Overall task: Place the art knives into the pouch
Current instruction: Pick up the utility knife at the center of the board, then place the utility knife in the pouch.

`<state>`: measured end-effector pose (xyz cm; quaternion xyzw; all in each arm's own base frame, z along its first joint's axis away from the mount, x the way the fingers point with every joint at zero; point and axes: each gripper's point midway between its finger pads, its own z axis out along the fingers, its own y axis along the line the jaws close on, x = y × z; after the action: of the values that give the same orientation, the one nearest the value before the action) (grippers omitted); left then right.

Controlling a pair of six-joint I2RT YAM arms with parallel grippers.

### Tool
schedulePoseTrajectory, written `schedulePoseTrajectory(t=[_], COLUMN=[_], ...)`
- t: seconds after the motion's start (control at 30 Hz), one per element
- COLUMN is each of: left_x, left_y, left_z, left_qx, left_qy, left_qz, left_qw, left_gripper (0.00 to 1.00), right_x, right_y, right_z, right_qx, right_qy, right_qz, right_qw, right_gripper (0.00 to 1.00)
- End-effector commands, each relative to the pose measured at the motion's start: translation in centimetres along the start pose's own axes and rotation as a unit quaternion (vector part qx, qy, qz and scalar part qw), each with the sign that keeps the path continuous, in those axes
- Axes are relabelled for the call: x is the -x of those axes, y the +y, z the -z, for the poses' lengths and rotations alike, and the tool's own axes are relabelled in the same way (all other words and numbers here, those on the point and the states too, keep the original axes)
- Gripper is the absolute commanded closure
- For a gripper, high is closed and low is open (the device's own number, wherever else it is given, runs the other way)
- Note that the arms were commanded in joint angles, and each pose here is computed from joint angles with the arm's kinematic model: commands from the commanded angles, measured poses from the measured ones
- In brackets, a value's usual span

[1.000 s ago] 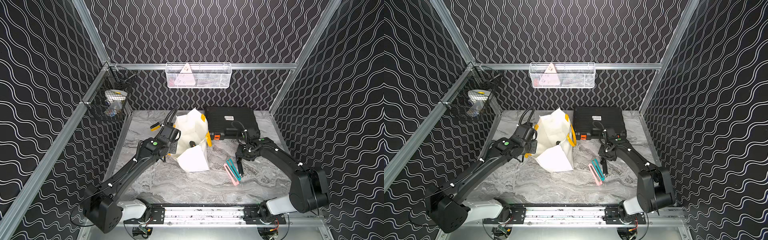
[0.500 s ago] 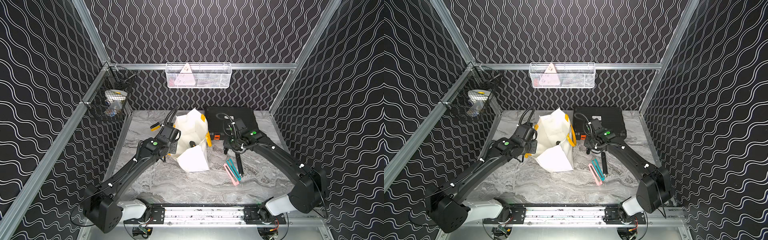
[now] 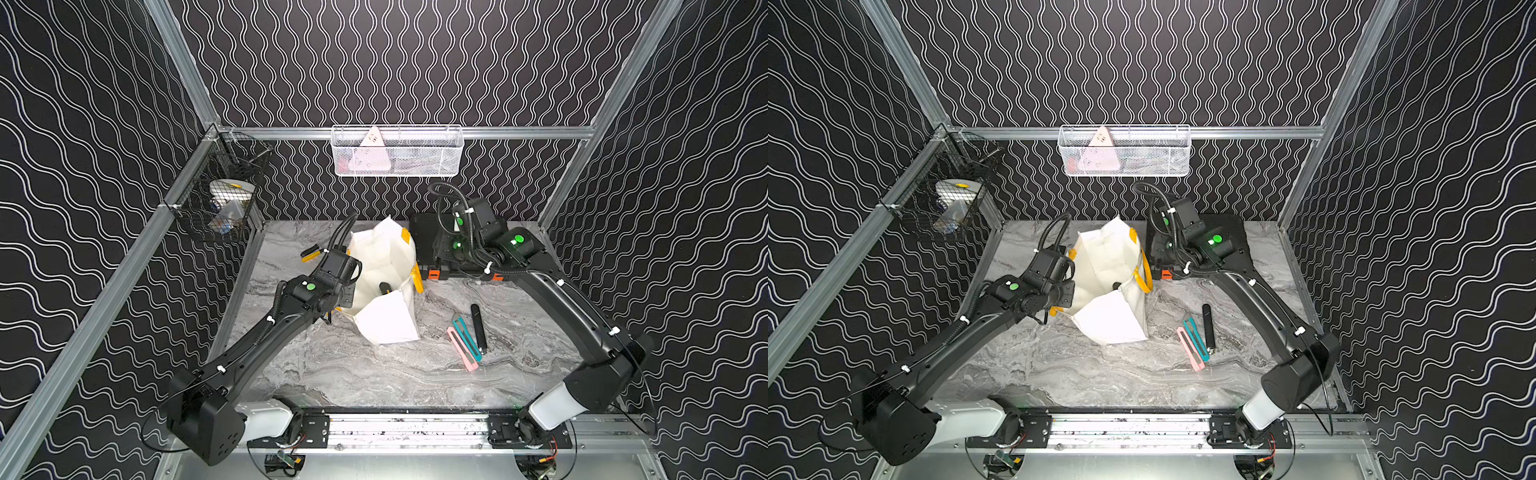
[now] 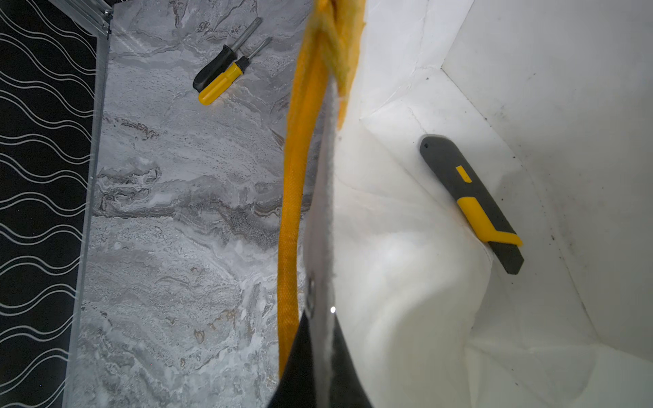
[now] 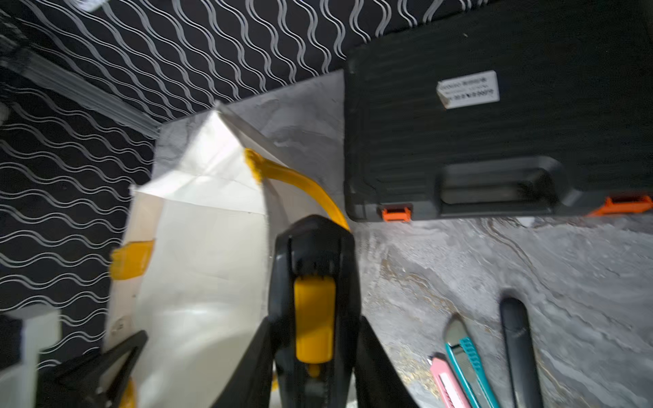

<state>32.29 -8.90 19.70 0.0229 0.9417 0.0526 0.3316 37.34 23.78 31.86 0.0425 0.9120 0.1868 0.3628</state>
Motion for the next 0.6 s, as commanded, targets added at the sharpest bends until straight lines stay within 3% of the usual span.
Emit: schedulePoseTrajectory(t=[0.0, 0.27, 0.57], left_x=[0.4, 0.5, 0.6], left_y=[-0.2, -0.5, -0.2], left_z=[0.1, 0.3, 0.5], left_qx=[-0.007, -0.016, -0.012], left_qy=[-0.009, -0.009, -0.016], left_qz=[0.002, 0.002, 0.003], left_qw=[1.0, 1.0, 1.0], left_gripper=[1.0, 1.0, 1.0], right_x=[0.2, -0.5, -4.6], right_y=[2.1, 8.6, 11.2], right_z=[0.0, -2.0, -9.2], right_qx=[0.012, 0.074, 0.11], right_qy=[0.002, 0.017, 0.086], right_qz=[0.026, 0.057, 0.059], right_qw=[1.0, 0.995, 0.988], right_gripper=[0.79, 0.79, 0.78])
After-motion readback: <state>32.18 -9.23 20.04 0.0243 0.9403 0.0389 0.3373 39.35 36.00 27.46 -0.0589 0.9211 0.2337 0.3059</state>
